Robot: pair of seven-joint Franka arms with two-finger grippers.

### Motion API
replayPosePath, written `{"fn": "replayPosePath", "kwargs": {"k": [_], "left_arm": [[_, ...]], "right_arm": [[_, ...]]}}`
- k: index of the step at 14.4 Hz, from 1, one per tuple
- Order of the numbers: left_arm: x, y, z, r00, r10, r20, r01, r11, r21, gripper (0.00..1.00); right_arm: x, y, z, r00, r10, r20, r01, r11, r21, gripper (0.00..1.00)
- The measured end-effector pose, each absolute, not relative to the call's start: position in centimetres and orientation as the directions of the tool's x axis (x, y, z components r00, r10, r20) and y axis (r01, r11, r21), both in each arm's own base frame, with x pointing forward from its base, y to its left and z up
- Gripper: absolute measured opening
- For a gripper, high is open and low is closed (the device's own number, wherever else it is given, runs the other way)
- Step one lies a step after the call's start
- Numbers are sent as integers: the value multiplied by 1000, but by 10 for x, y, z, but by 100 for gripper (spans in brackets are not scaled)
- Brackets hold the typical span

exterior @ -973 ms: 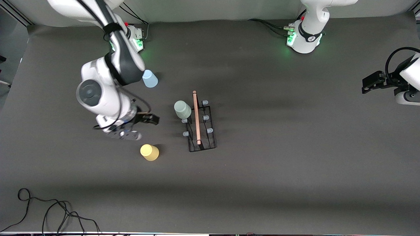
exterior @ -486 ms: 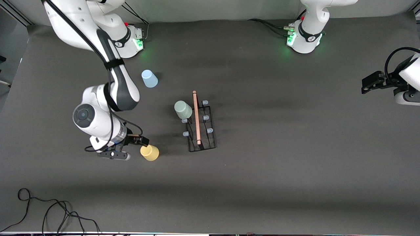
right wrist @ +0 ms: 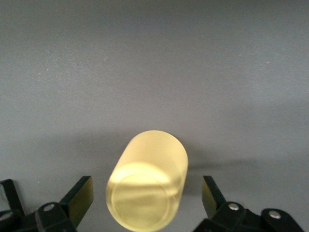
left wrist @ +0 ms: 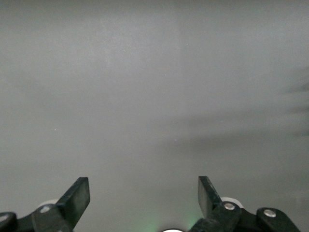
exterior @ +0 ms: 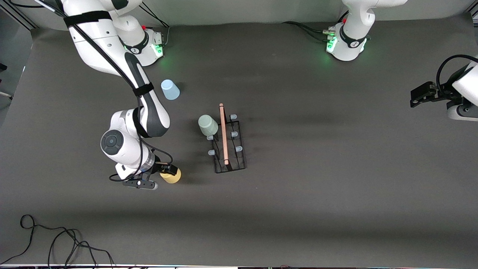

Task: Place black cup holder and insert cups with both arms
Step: 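Move the right gripper to the yellow cup and grasp it, then place the yellow cup onto a rack peg with the right gripper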

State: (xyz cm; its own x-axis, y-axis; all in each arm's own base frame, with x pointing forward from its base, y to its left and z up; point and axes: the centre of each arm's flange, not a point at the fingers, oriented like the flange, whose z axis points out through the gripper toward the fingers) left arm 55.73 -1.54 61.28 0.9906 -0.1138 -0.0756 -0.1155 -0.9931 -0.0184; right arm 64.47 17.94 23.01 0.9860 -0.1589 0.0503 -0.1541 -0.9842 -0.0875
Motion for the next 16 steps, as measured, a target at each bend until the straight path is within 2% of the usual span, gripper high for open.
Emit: {"fn": "replayPosePath", "kwargs": {"k": [3, 5, 6, 9, 11, 14, 16], "left_arm": [[557, -17, 613, 990, -116, -75, -118, -993, -18, 100], [557, -18, 613, 990, -118, -76, -120, -993, -18, 100], [557, -18, 612, 990, -119, -76, -120, -993, -18, 100], [557, -18, 612, 990, -119, -76, -121, -993, -18, 100], [557, -18, 612, 990, -119, -77, -121, -992, -18, 100], [557, -18, 611, 990, -119, -78, -121, -992, -18, 100], [557, -18, 611, 990, -119, -79, -121, -992, -18, 100]], "right_arm": [[647, 185, 215, 987, -150, 56, -145, -986, -84, 97], [648, 187, 210, 989, -139, 56, -134, -988, -81, 75], [650, 188, 214, 989, -138, 61, -133, -988, -84, 68], [652, 195, 246, 992, -126, 3, -125, -987, -101, 68], [648, 202, 298, 989, -138, -58, -144, -981, -127, 68], [630, 224, 371, 973, -212, -88, -224, -960, -166, 68], [614, 263, 389, 958, -270, -93, -283, -943, -174, 68]]}}
